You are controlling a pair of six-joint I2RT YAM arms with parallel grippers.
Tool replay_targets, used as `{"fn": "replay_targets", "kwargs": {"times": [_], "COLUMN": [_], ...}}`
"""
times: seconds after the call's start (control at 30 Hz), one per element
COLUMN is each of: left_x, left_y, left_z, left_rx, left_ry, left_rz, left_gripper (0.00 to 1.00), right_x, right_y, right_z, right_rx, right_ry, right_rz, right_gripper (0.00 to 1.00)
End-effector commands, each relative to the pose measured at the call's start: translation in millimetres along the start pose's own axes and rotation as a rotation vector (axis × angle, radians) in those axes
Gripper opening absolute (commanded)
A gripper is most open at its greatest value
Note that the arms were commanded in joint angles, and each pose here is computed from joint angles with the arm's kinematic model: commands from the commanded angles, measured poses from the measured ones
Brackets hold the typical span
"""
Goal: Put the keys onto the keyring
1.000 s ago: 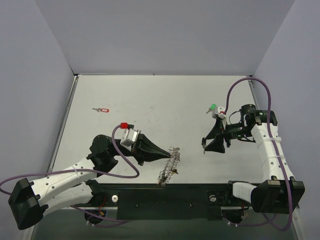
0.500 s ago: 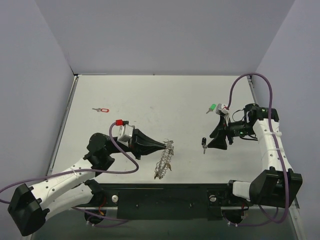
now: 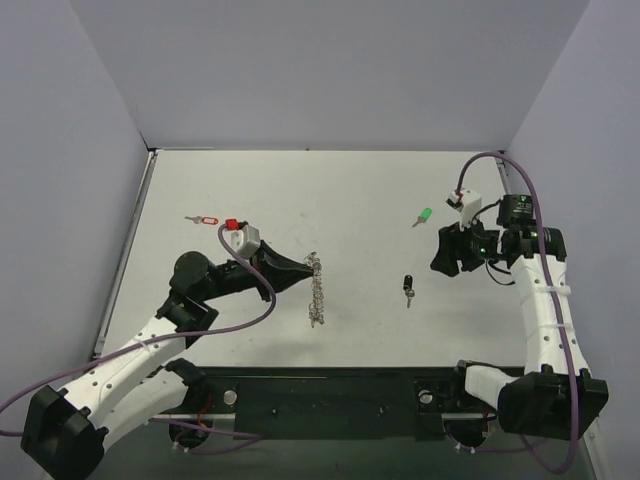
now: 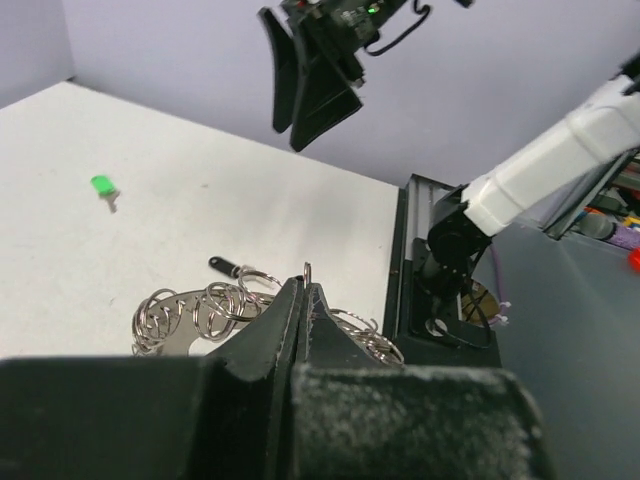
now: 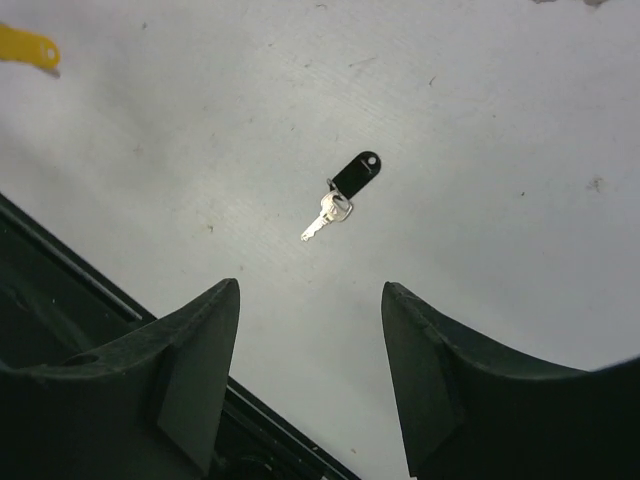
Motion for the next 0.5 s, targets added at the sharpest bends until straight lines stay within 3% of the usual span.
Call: {"fn": "replay_targets", "kwargs": {"times": [0.0,0.13,0.27,0.33,0.4,0.47], "left_x": [-9.9,-15.4,-18.6,-19.1,-19.3,-16.4], "left_y": [9.9,14.1,18.1,19.9,21.3,22.5], "left_z": [6.2,4.9,2.1,1.3,1.0,0.3], "left_rx": [-0.105,-0.128,-0.139,-0.141,-0.14,-0.128], "left_ry": [-0.056,-0.085,-0.108,-0.125,-0.142,-0.151], "left_rz": [0.028,0.059,0.052,0.053,0.058,0.079], "left_gripper": [0.0,0.0,0.0,0.0,0.0,0.0], "right_x": [-2.7,0.2,11.5,21.4,34.8,39.3], "right_y": [-5.2,-29.9,-50.5,-52.9,-48.4,-44.0], "right_z": [2.5,2.5,7.4,16.0,18.9,17.1], "right_rx": [0.141,0.259,0.165,0.039,-0.148,-0.241], "right_ry": [-0.13,-0.234,-0.32,-0.25,0.107,0.285], "right_rz": [-0.07,-0.057,-0.04,0.03,0.149,0.246], "right_gripper": [0.55,0.58,0.57,0.56,0.57,0.57]}}
Point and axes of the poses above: each gripper's point midway between its finger pads, its own y axis back along the fingers, its own z axis along the line the jaws close on, x = y × z, the point moved 8 cm from there along y, back along the fingers, and after that the axes turned 10 degrees about -y, right-handed, at the moved point
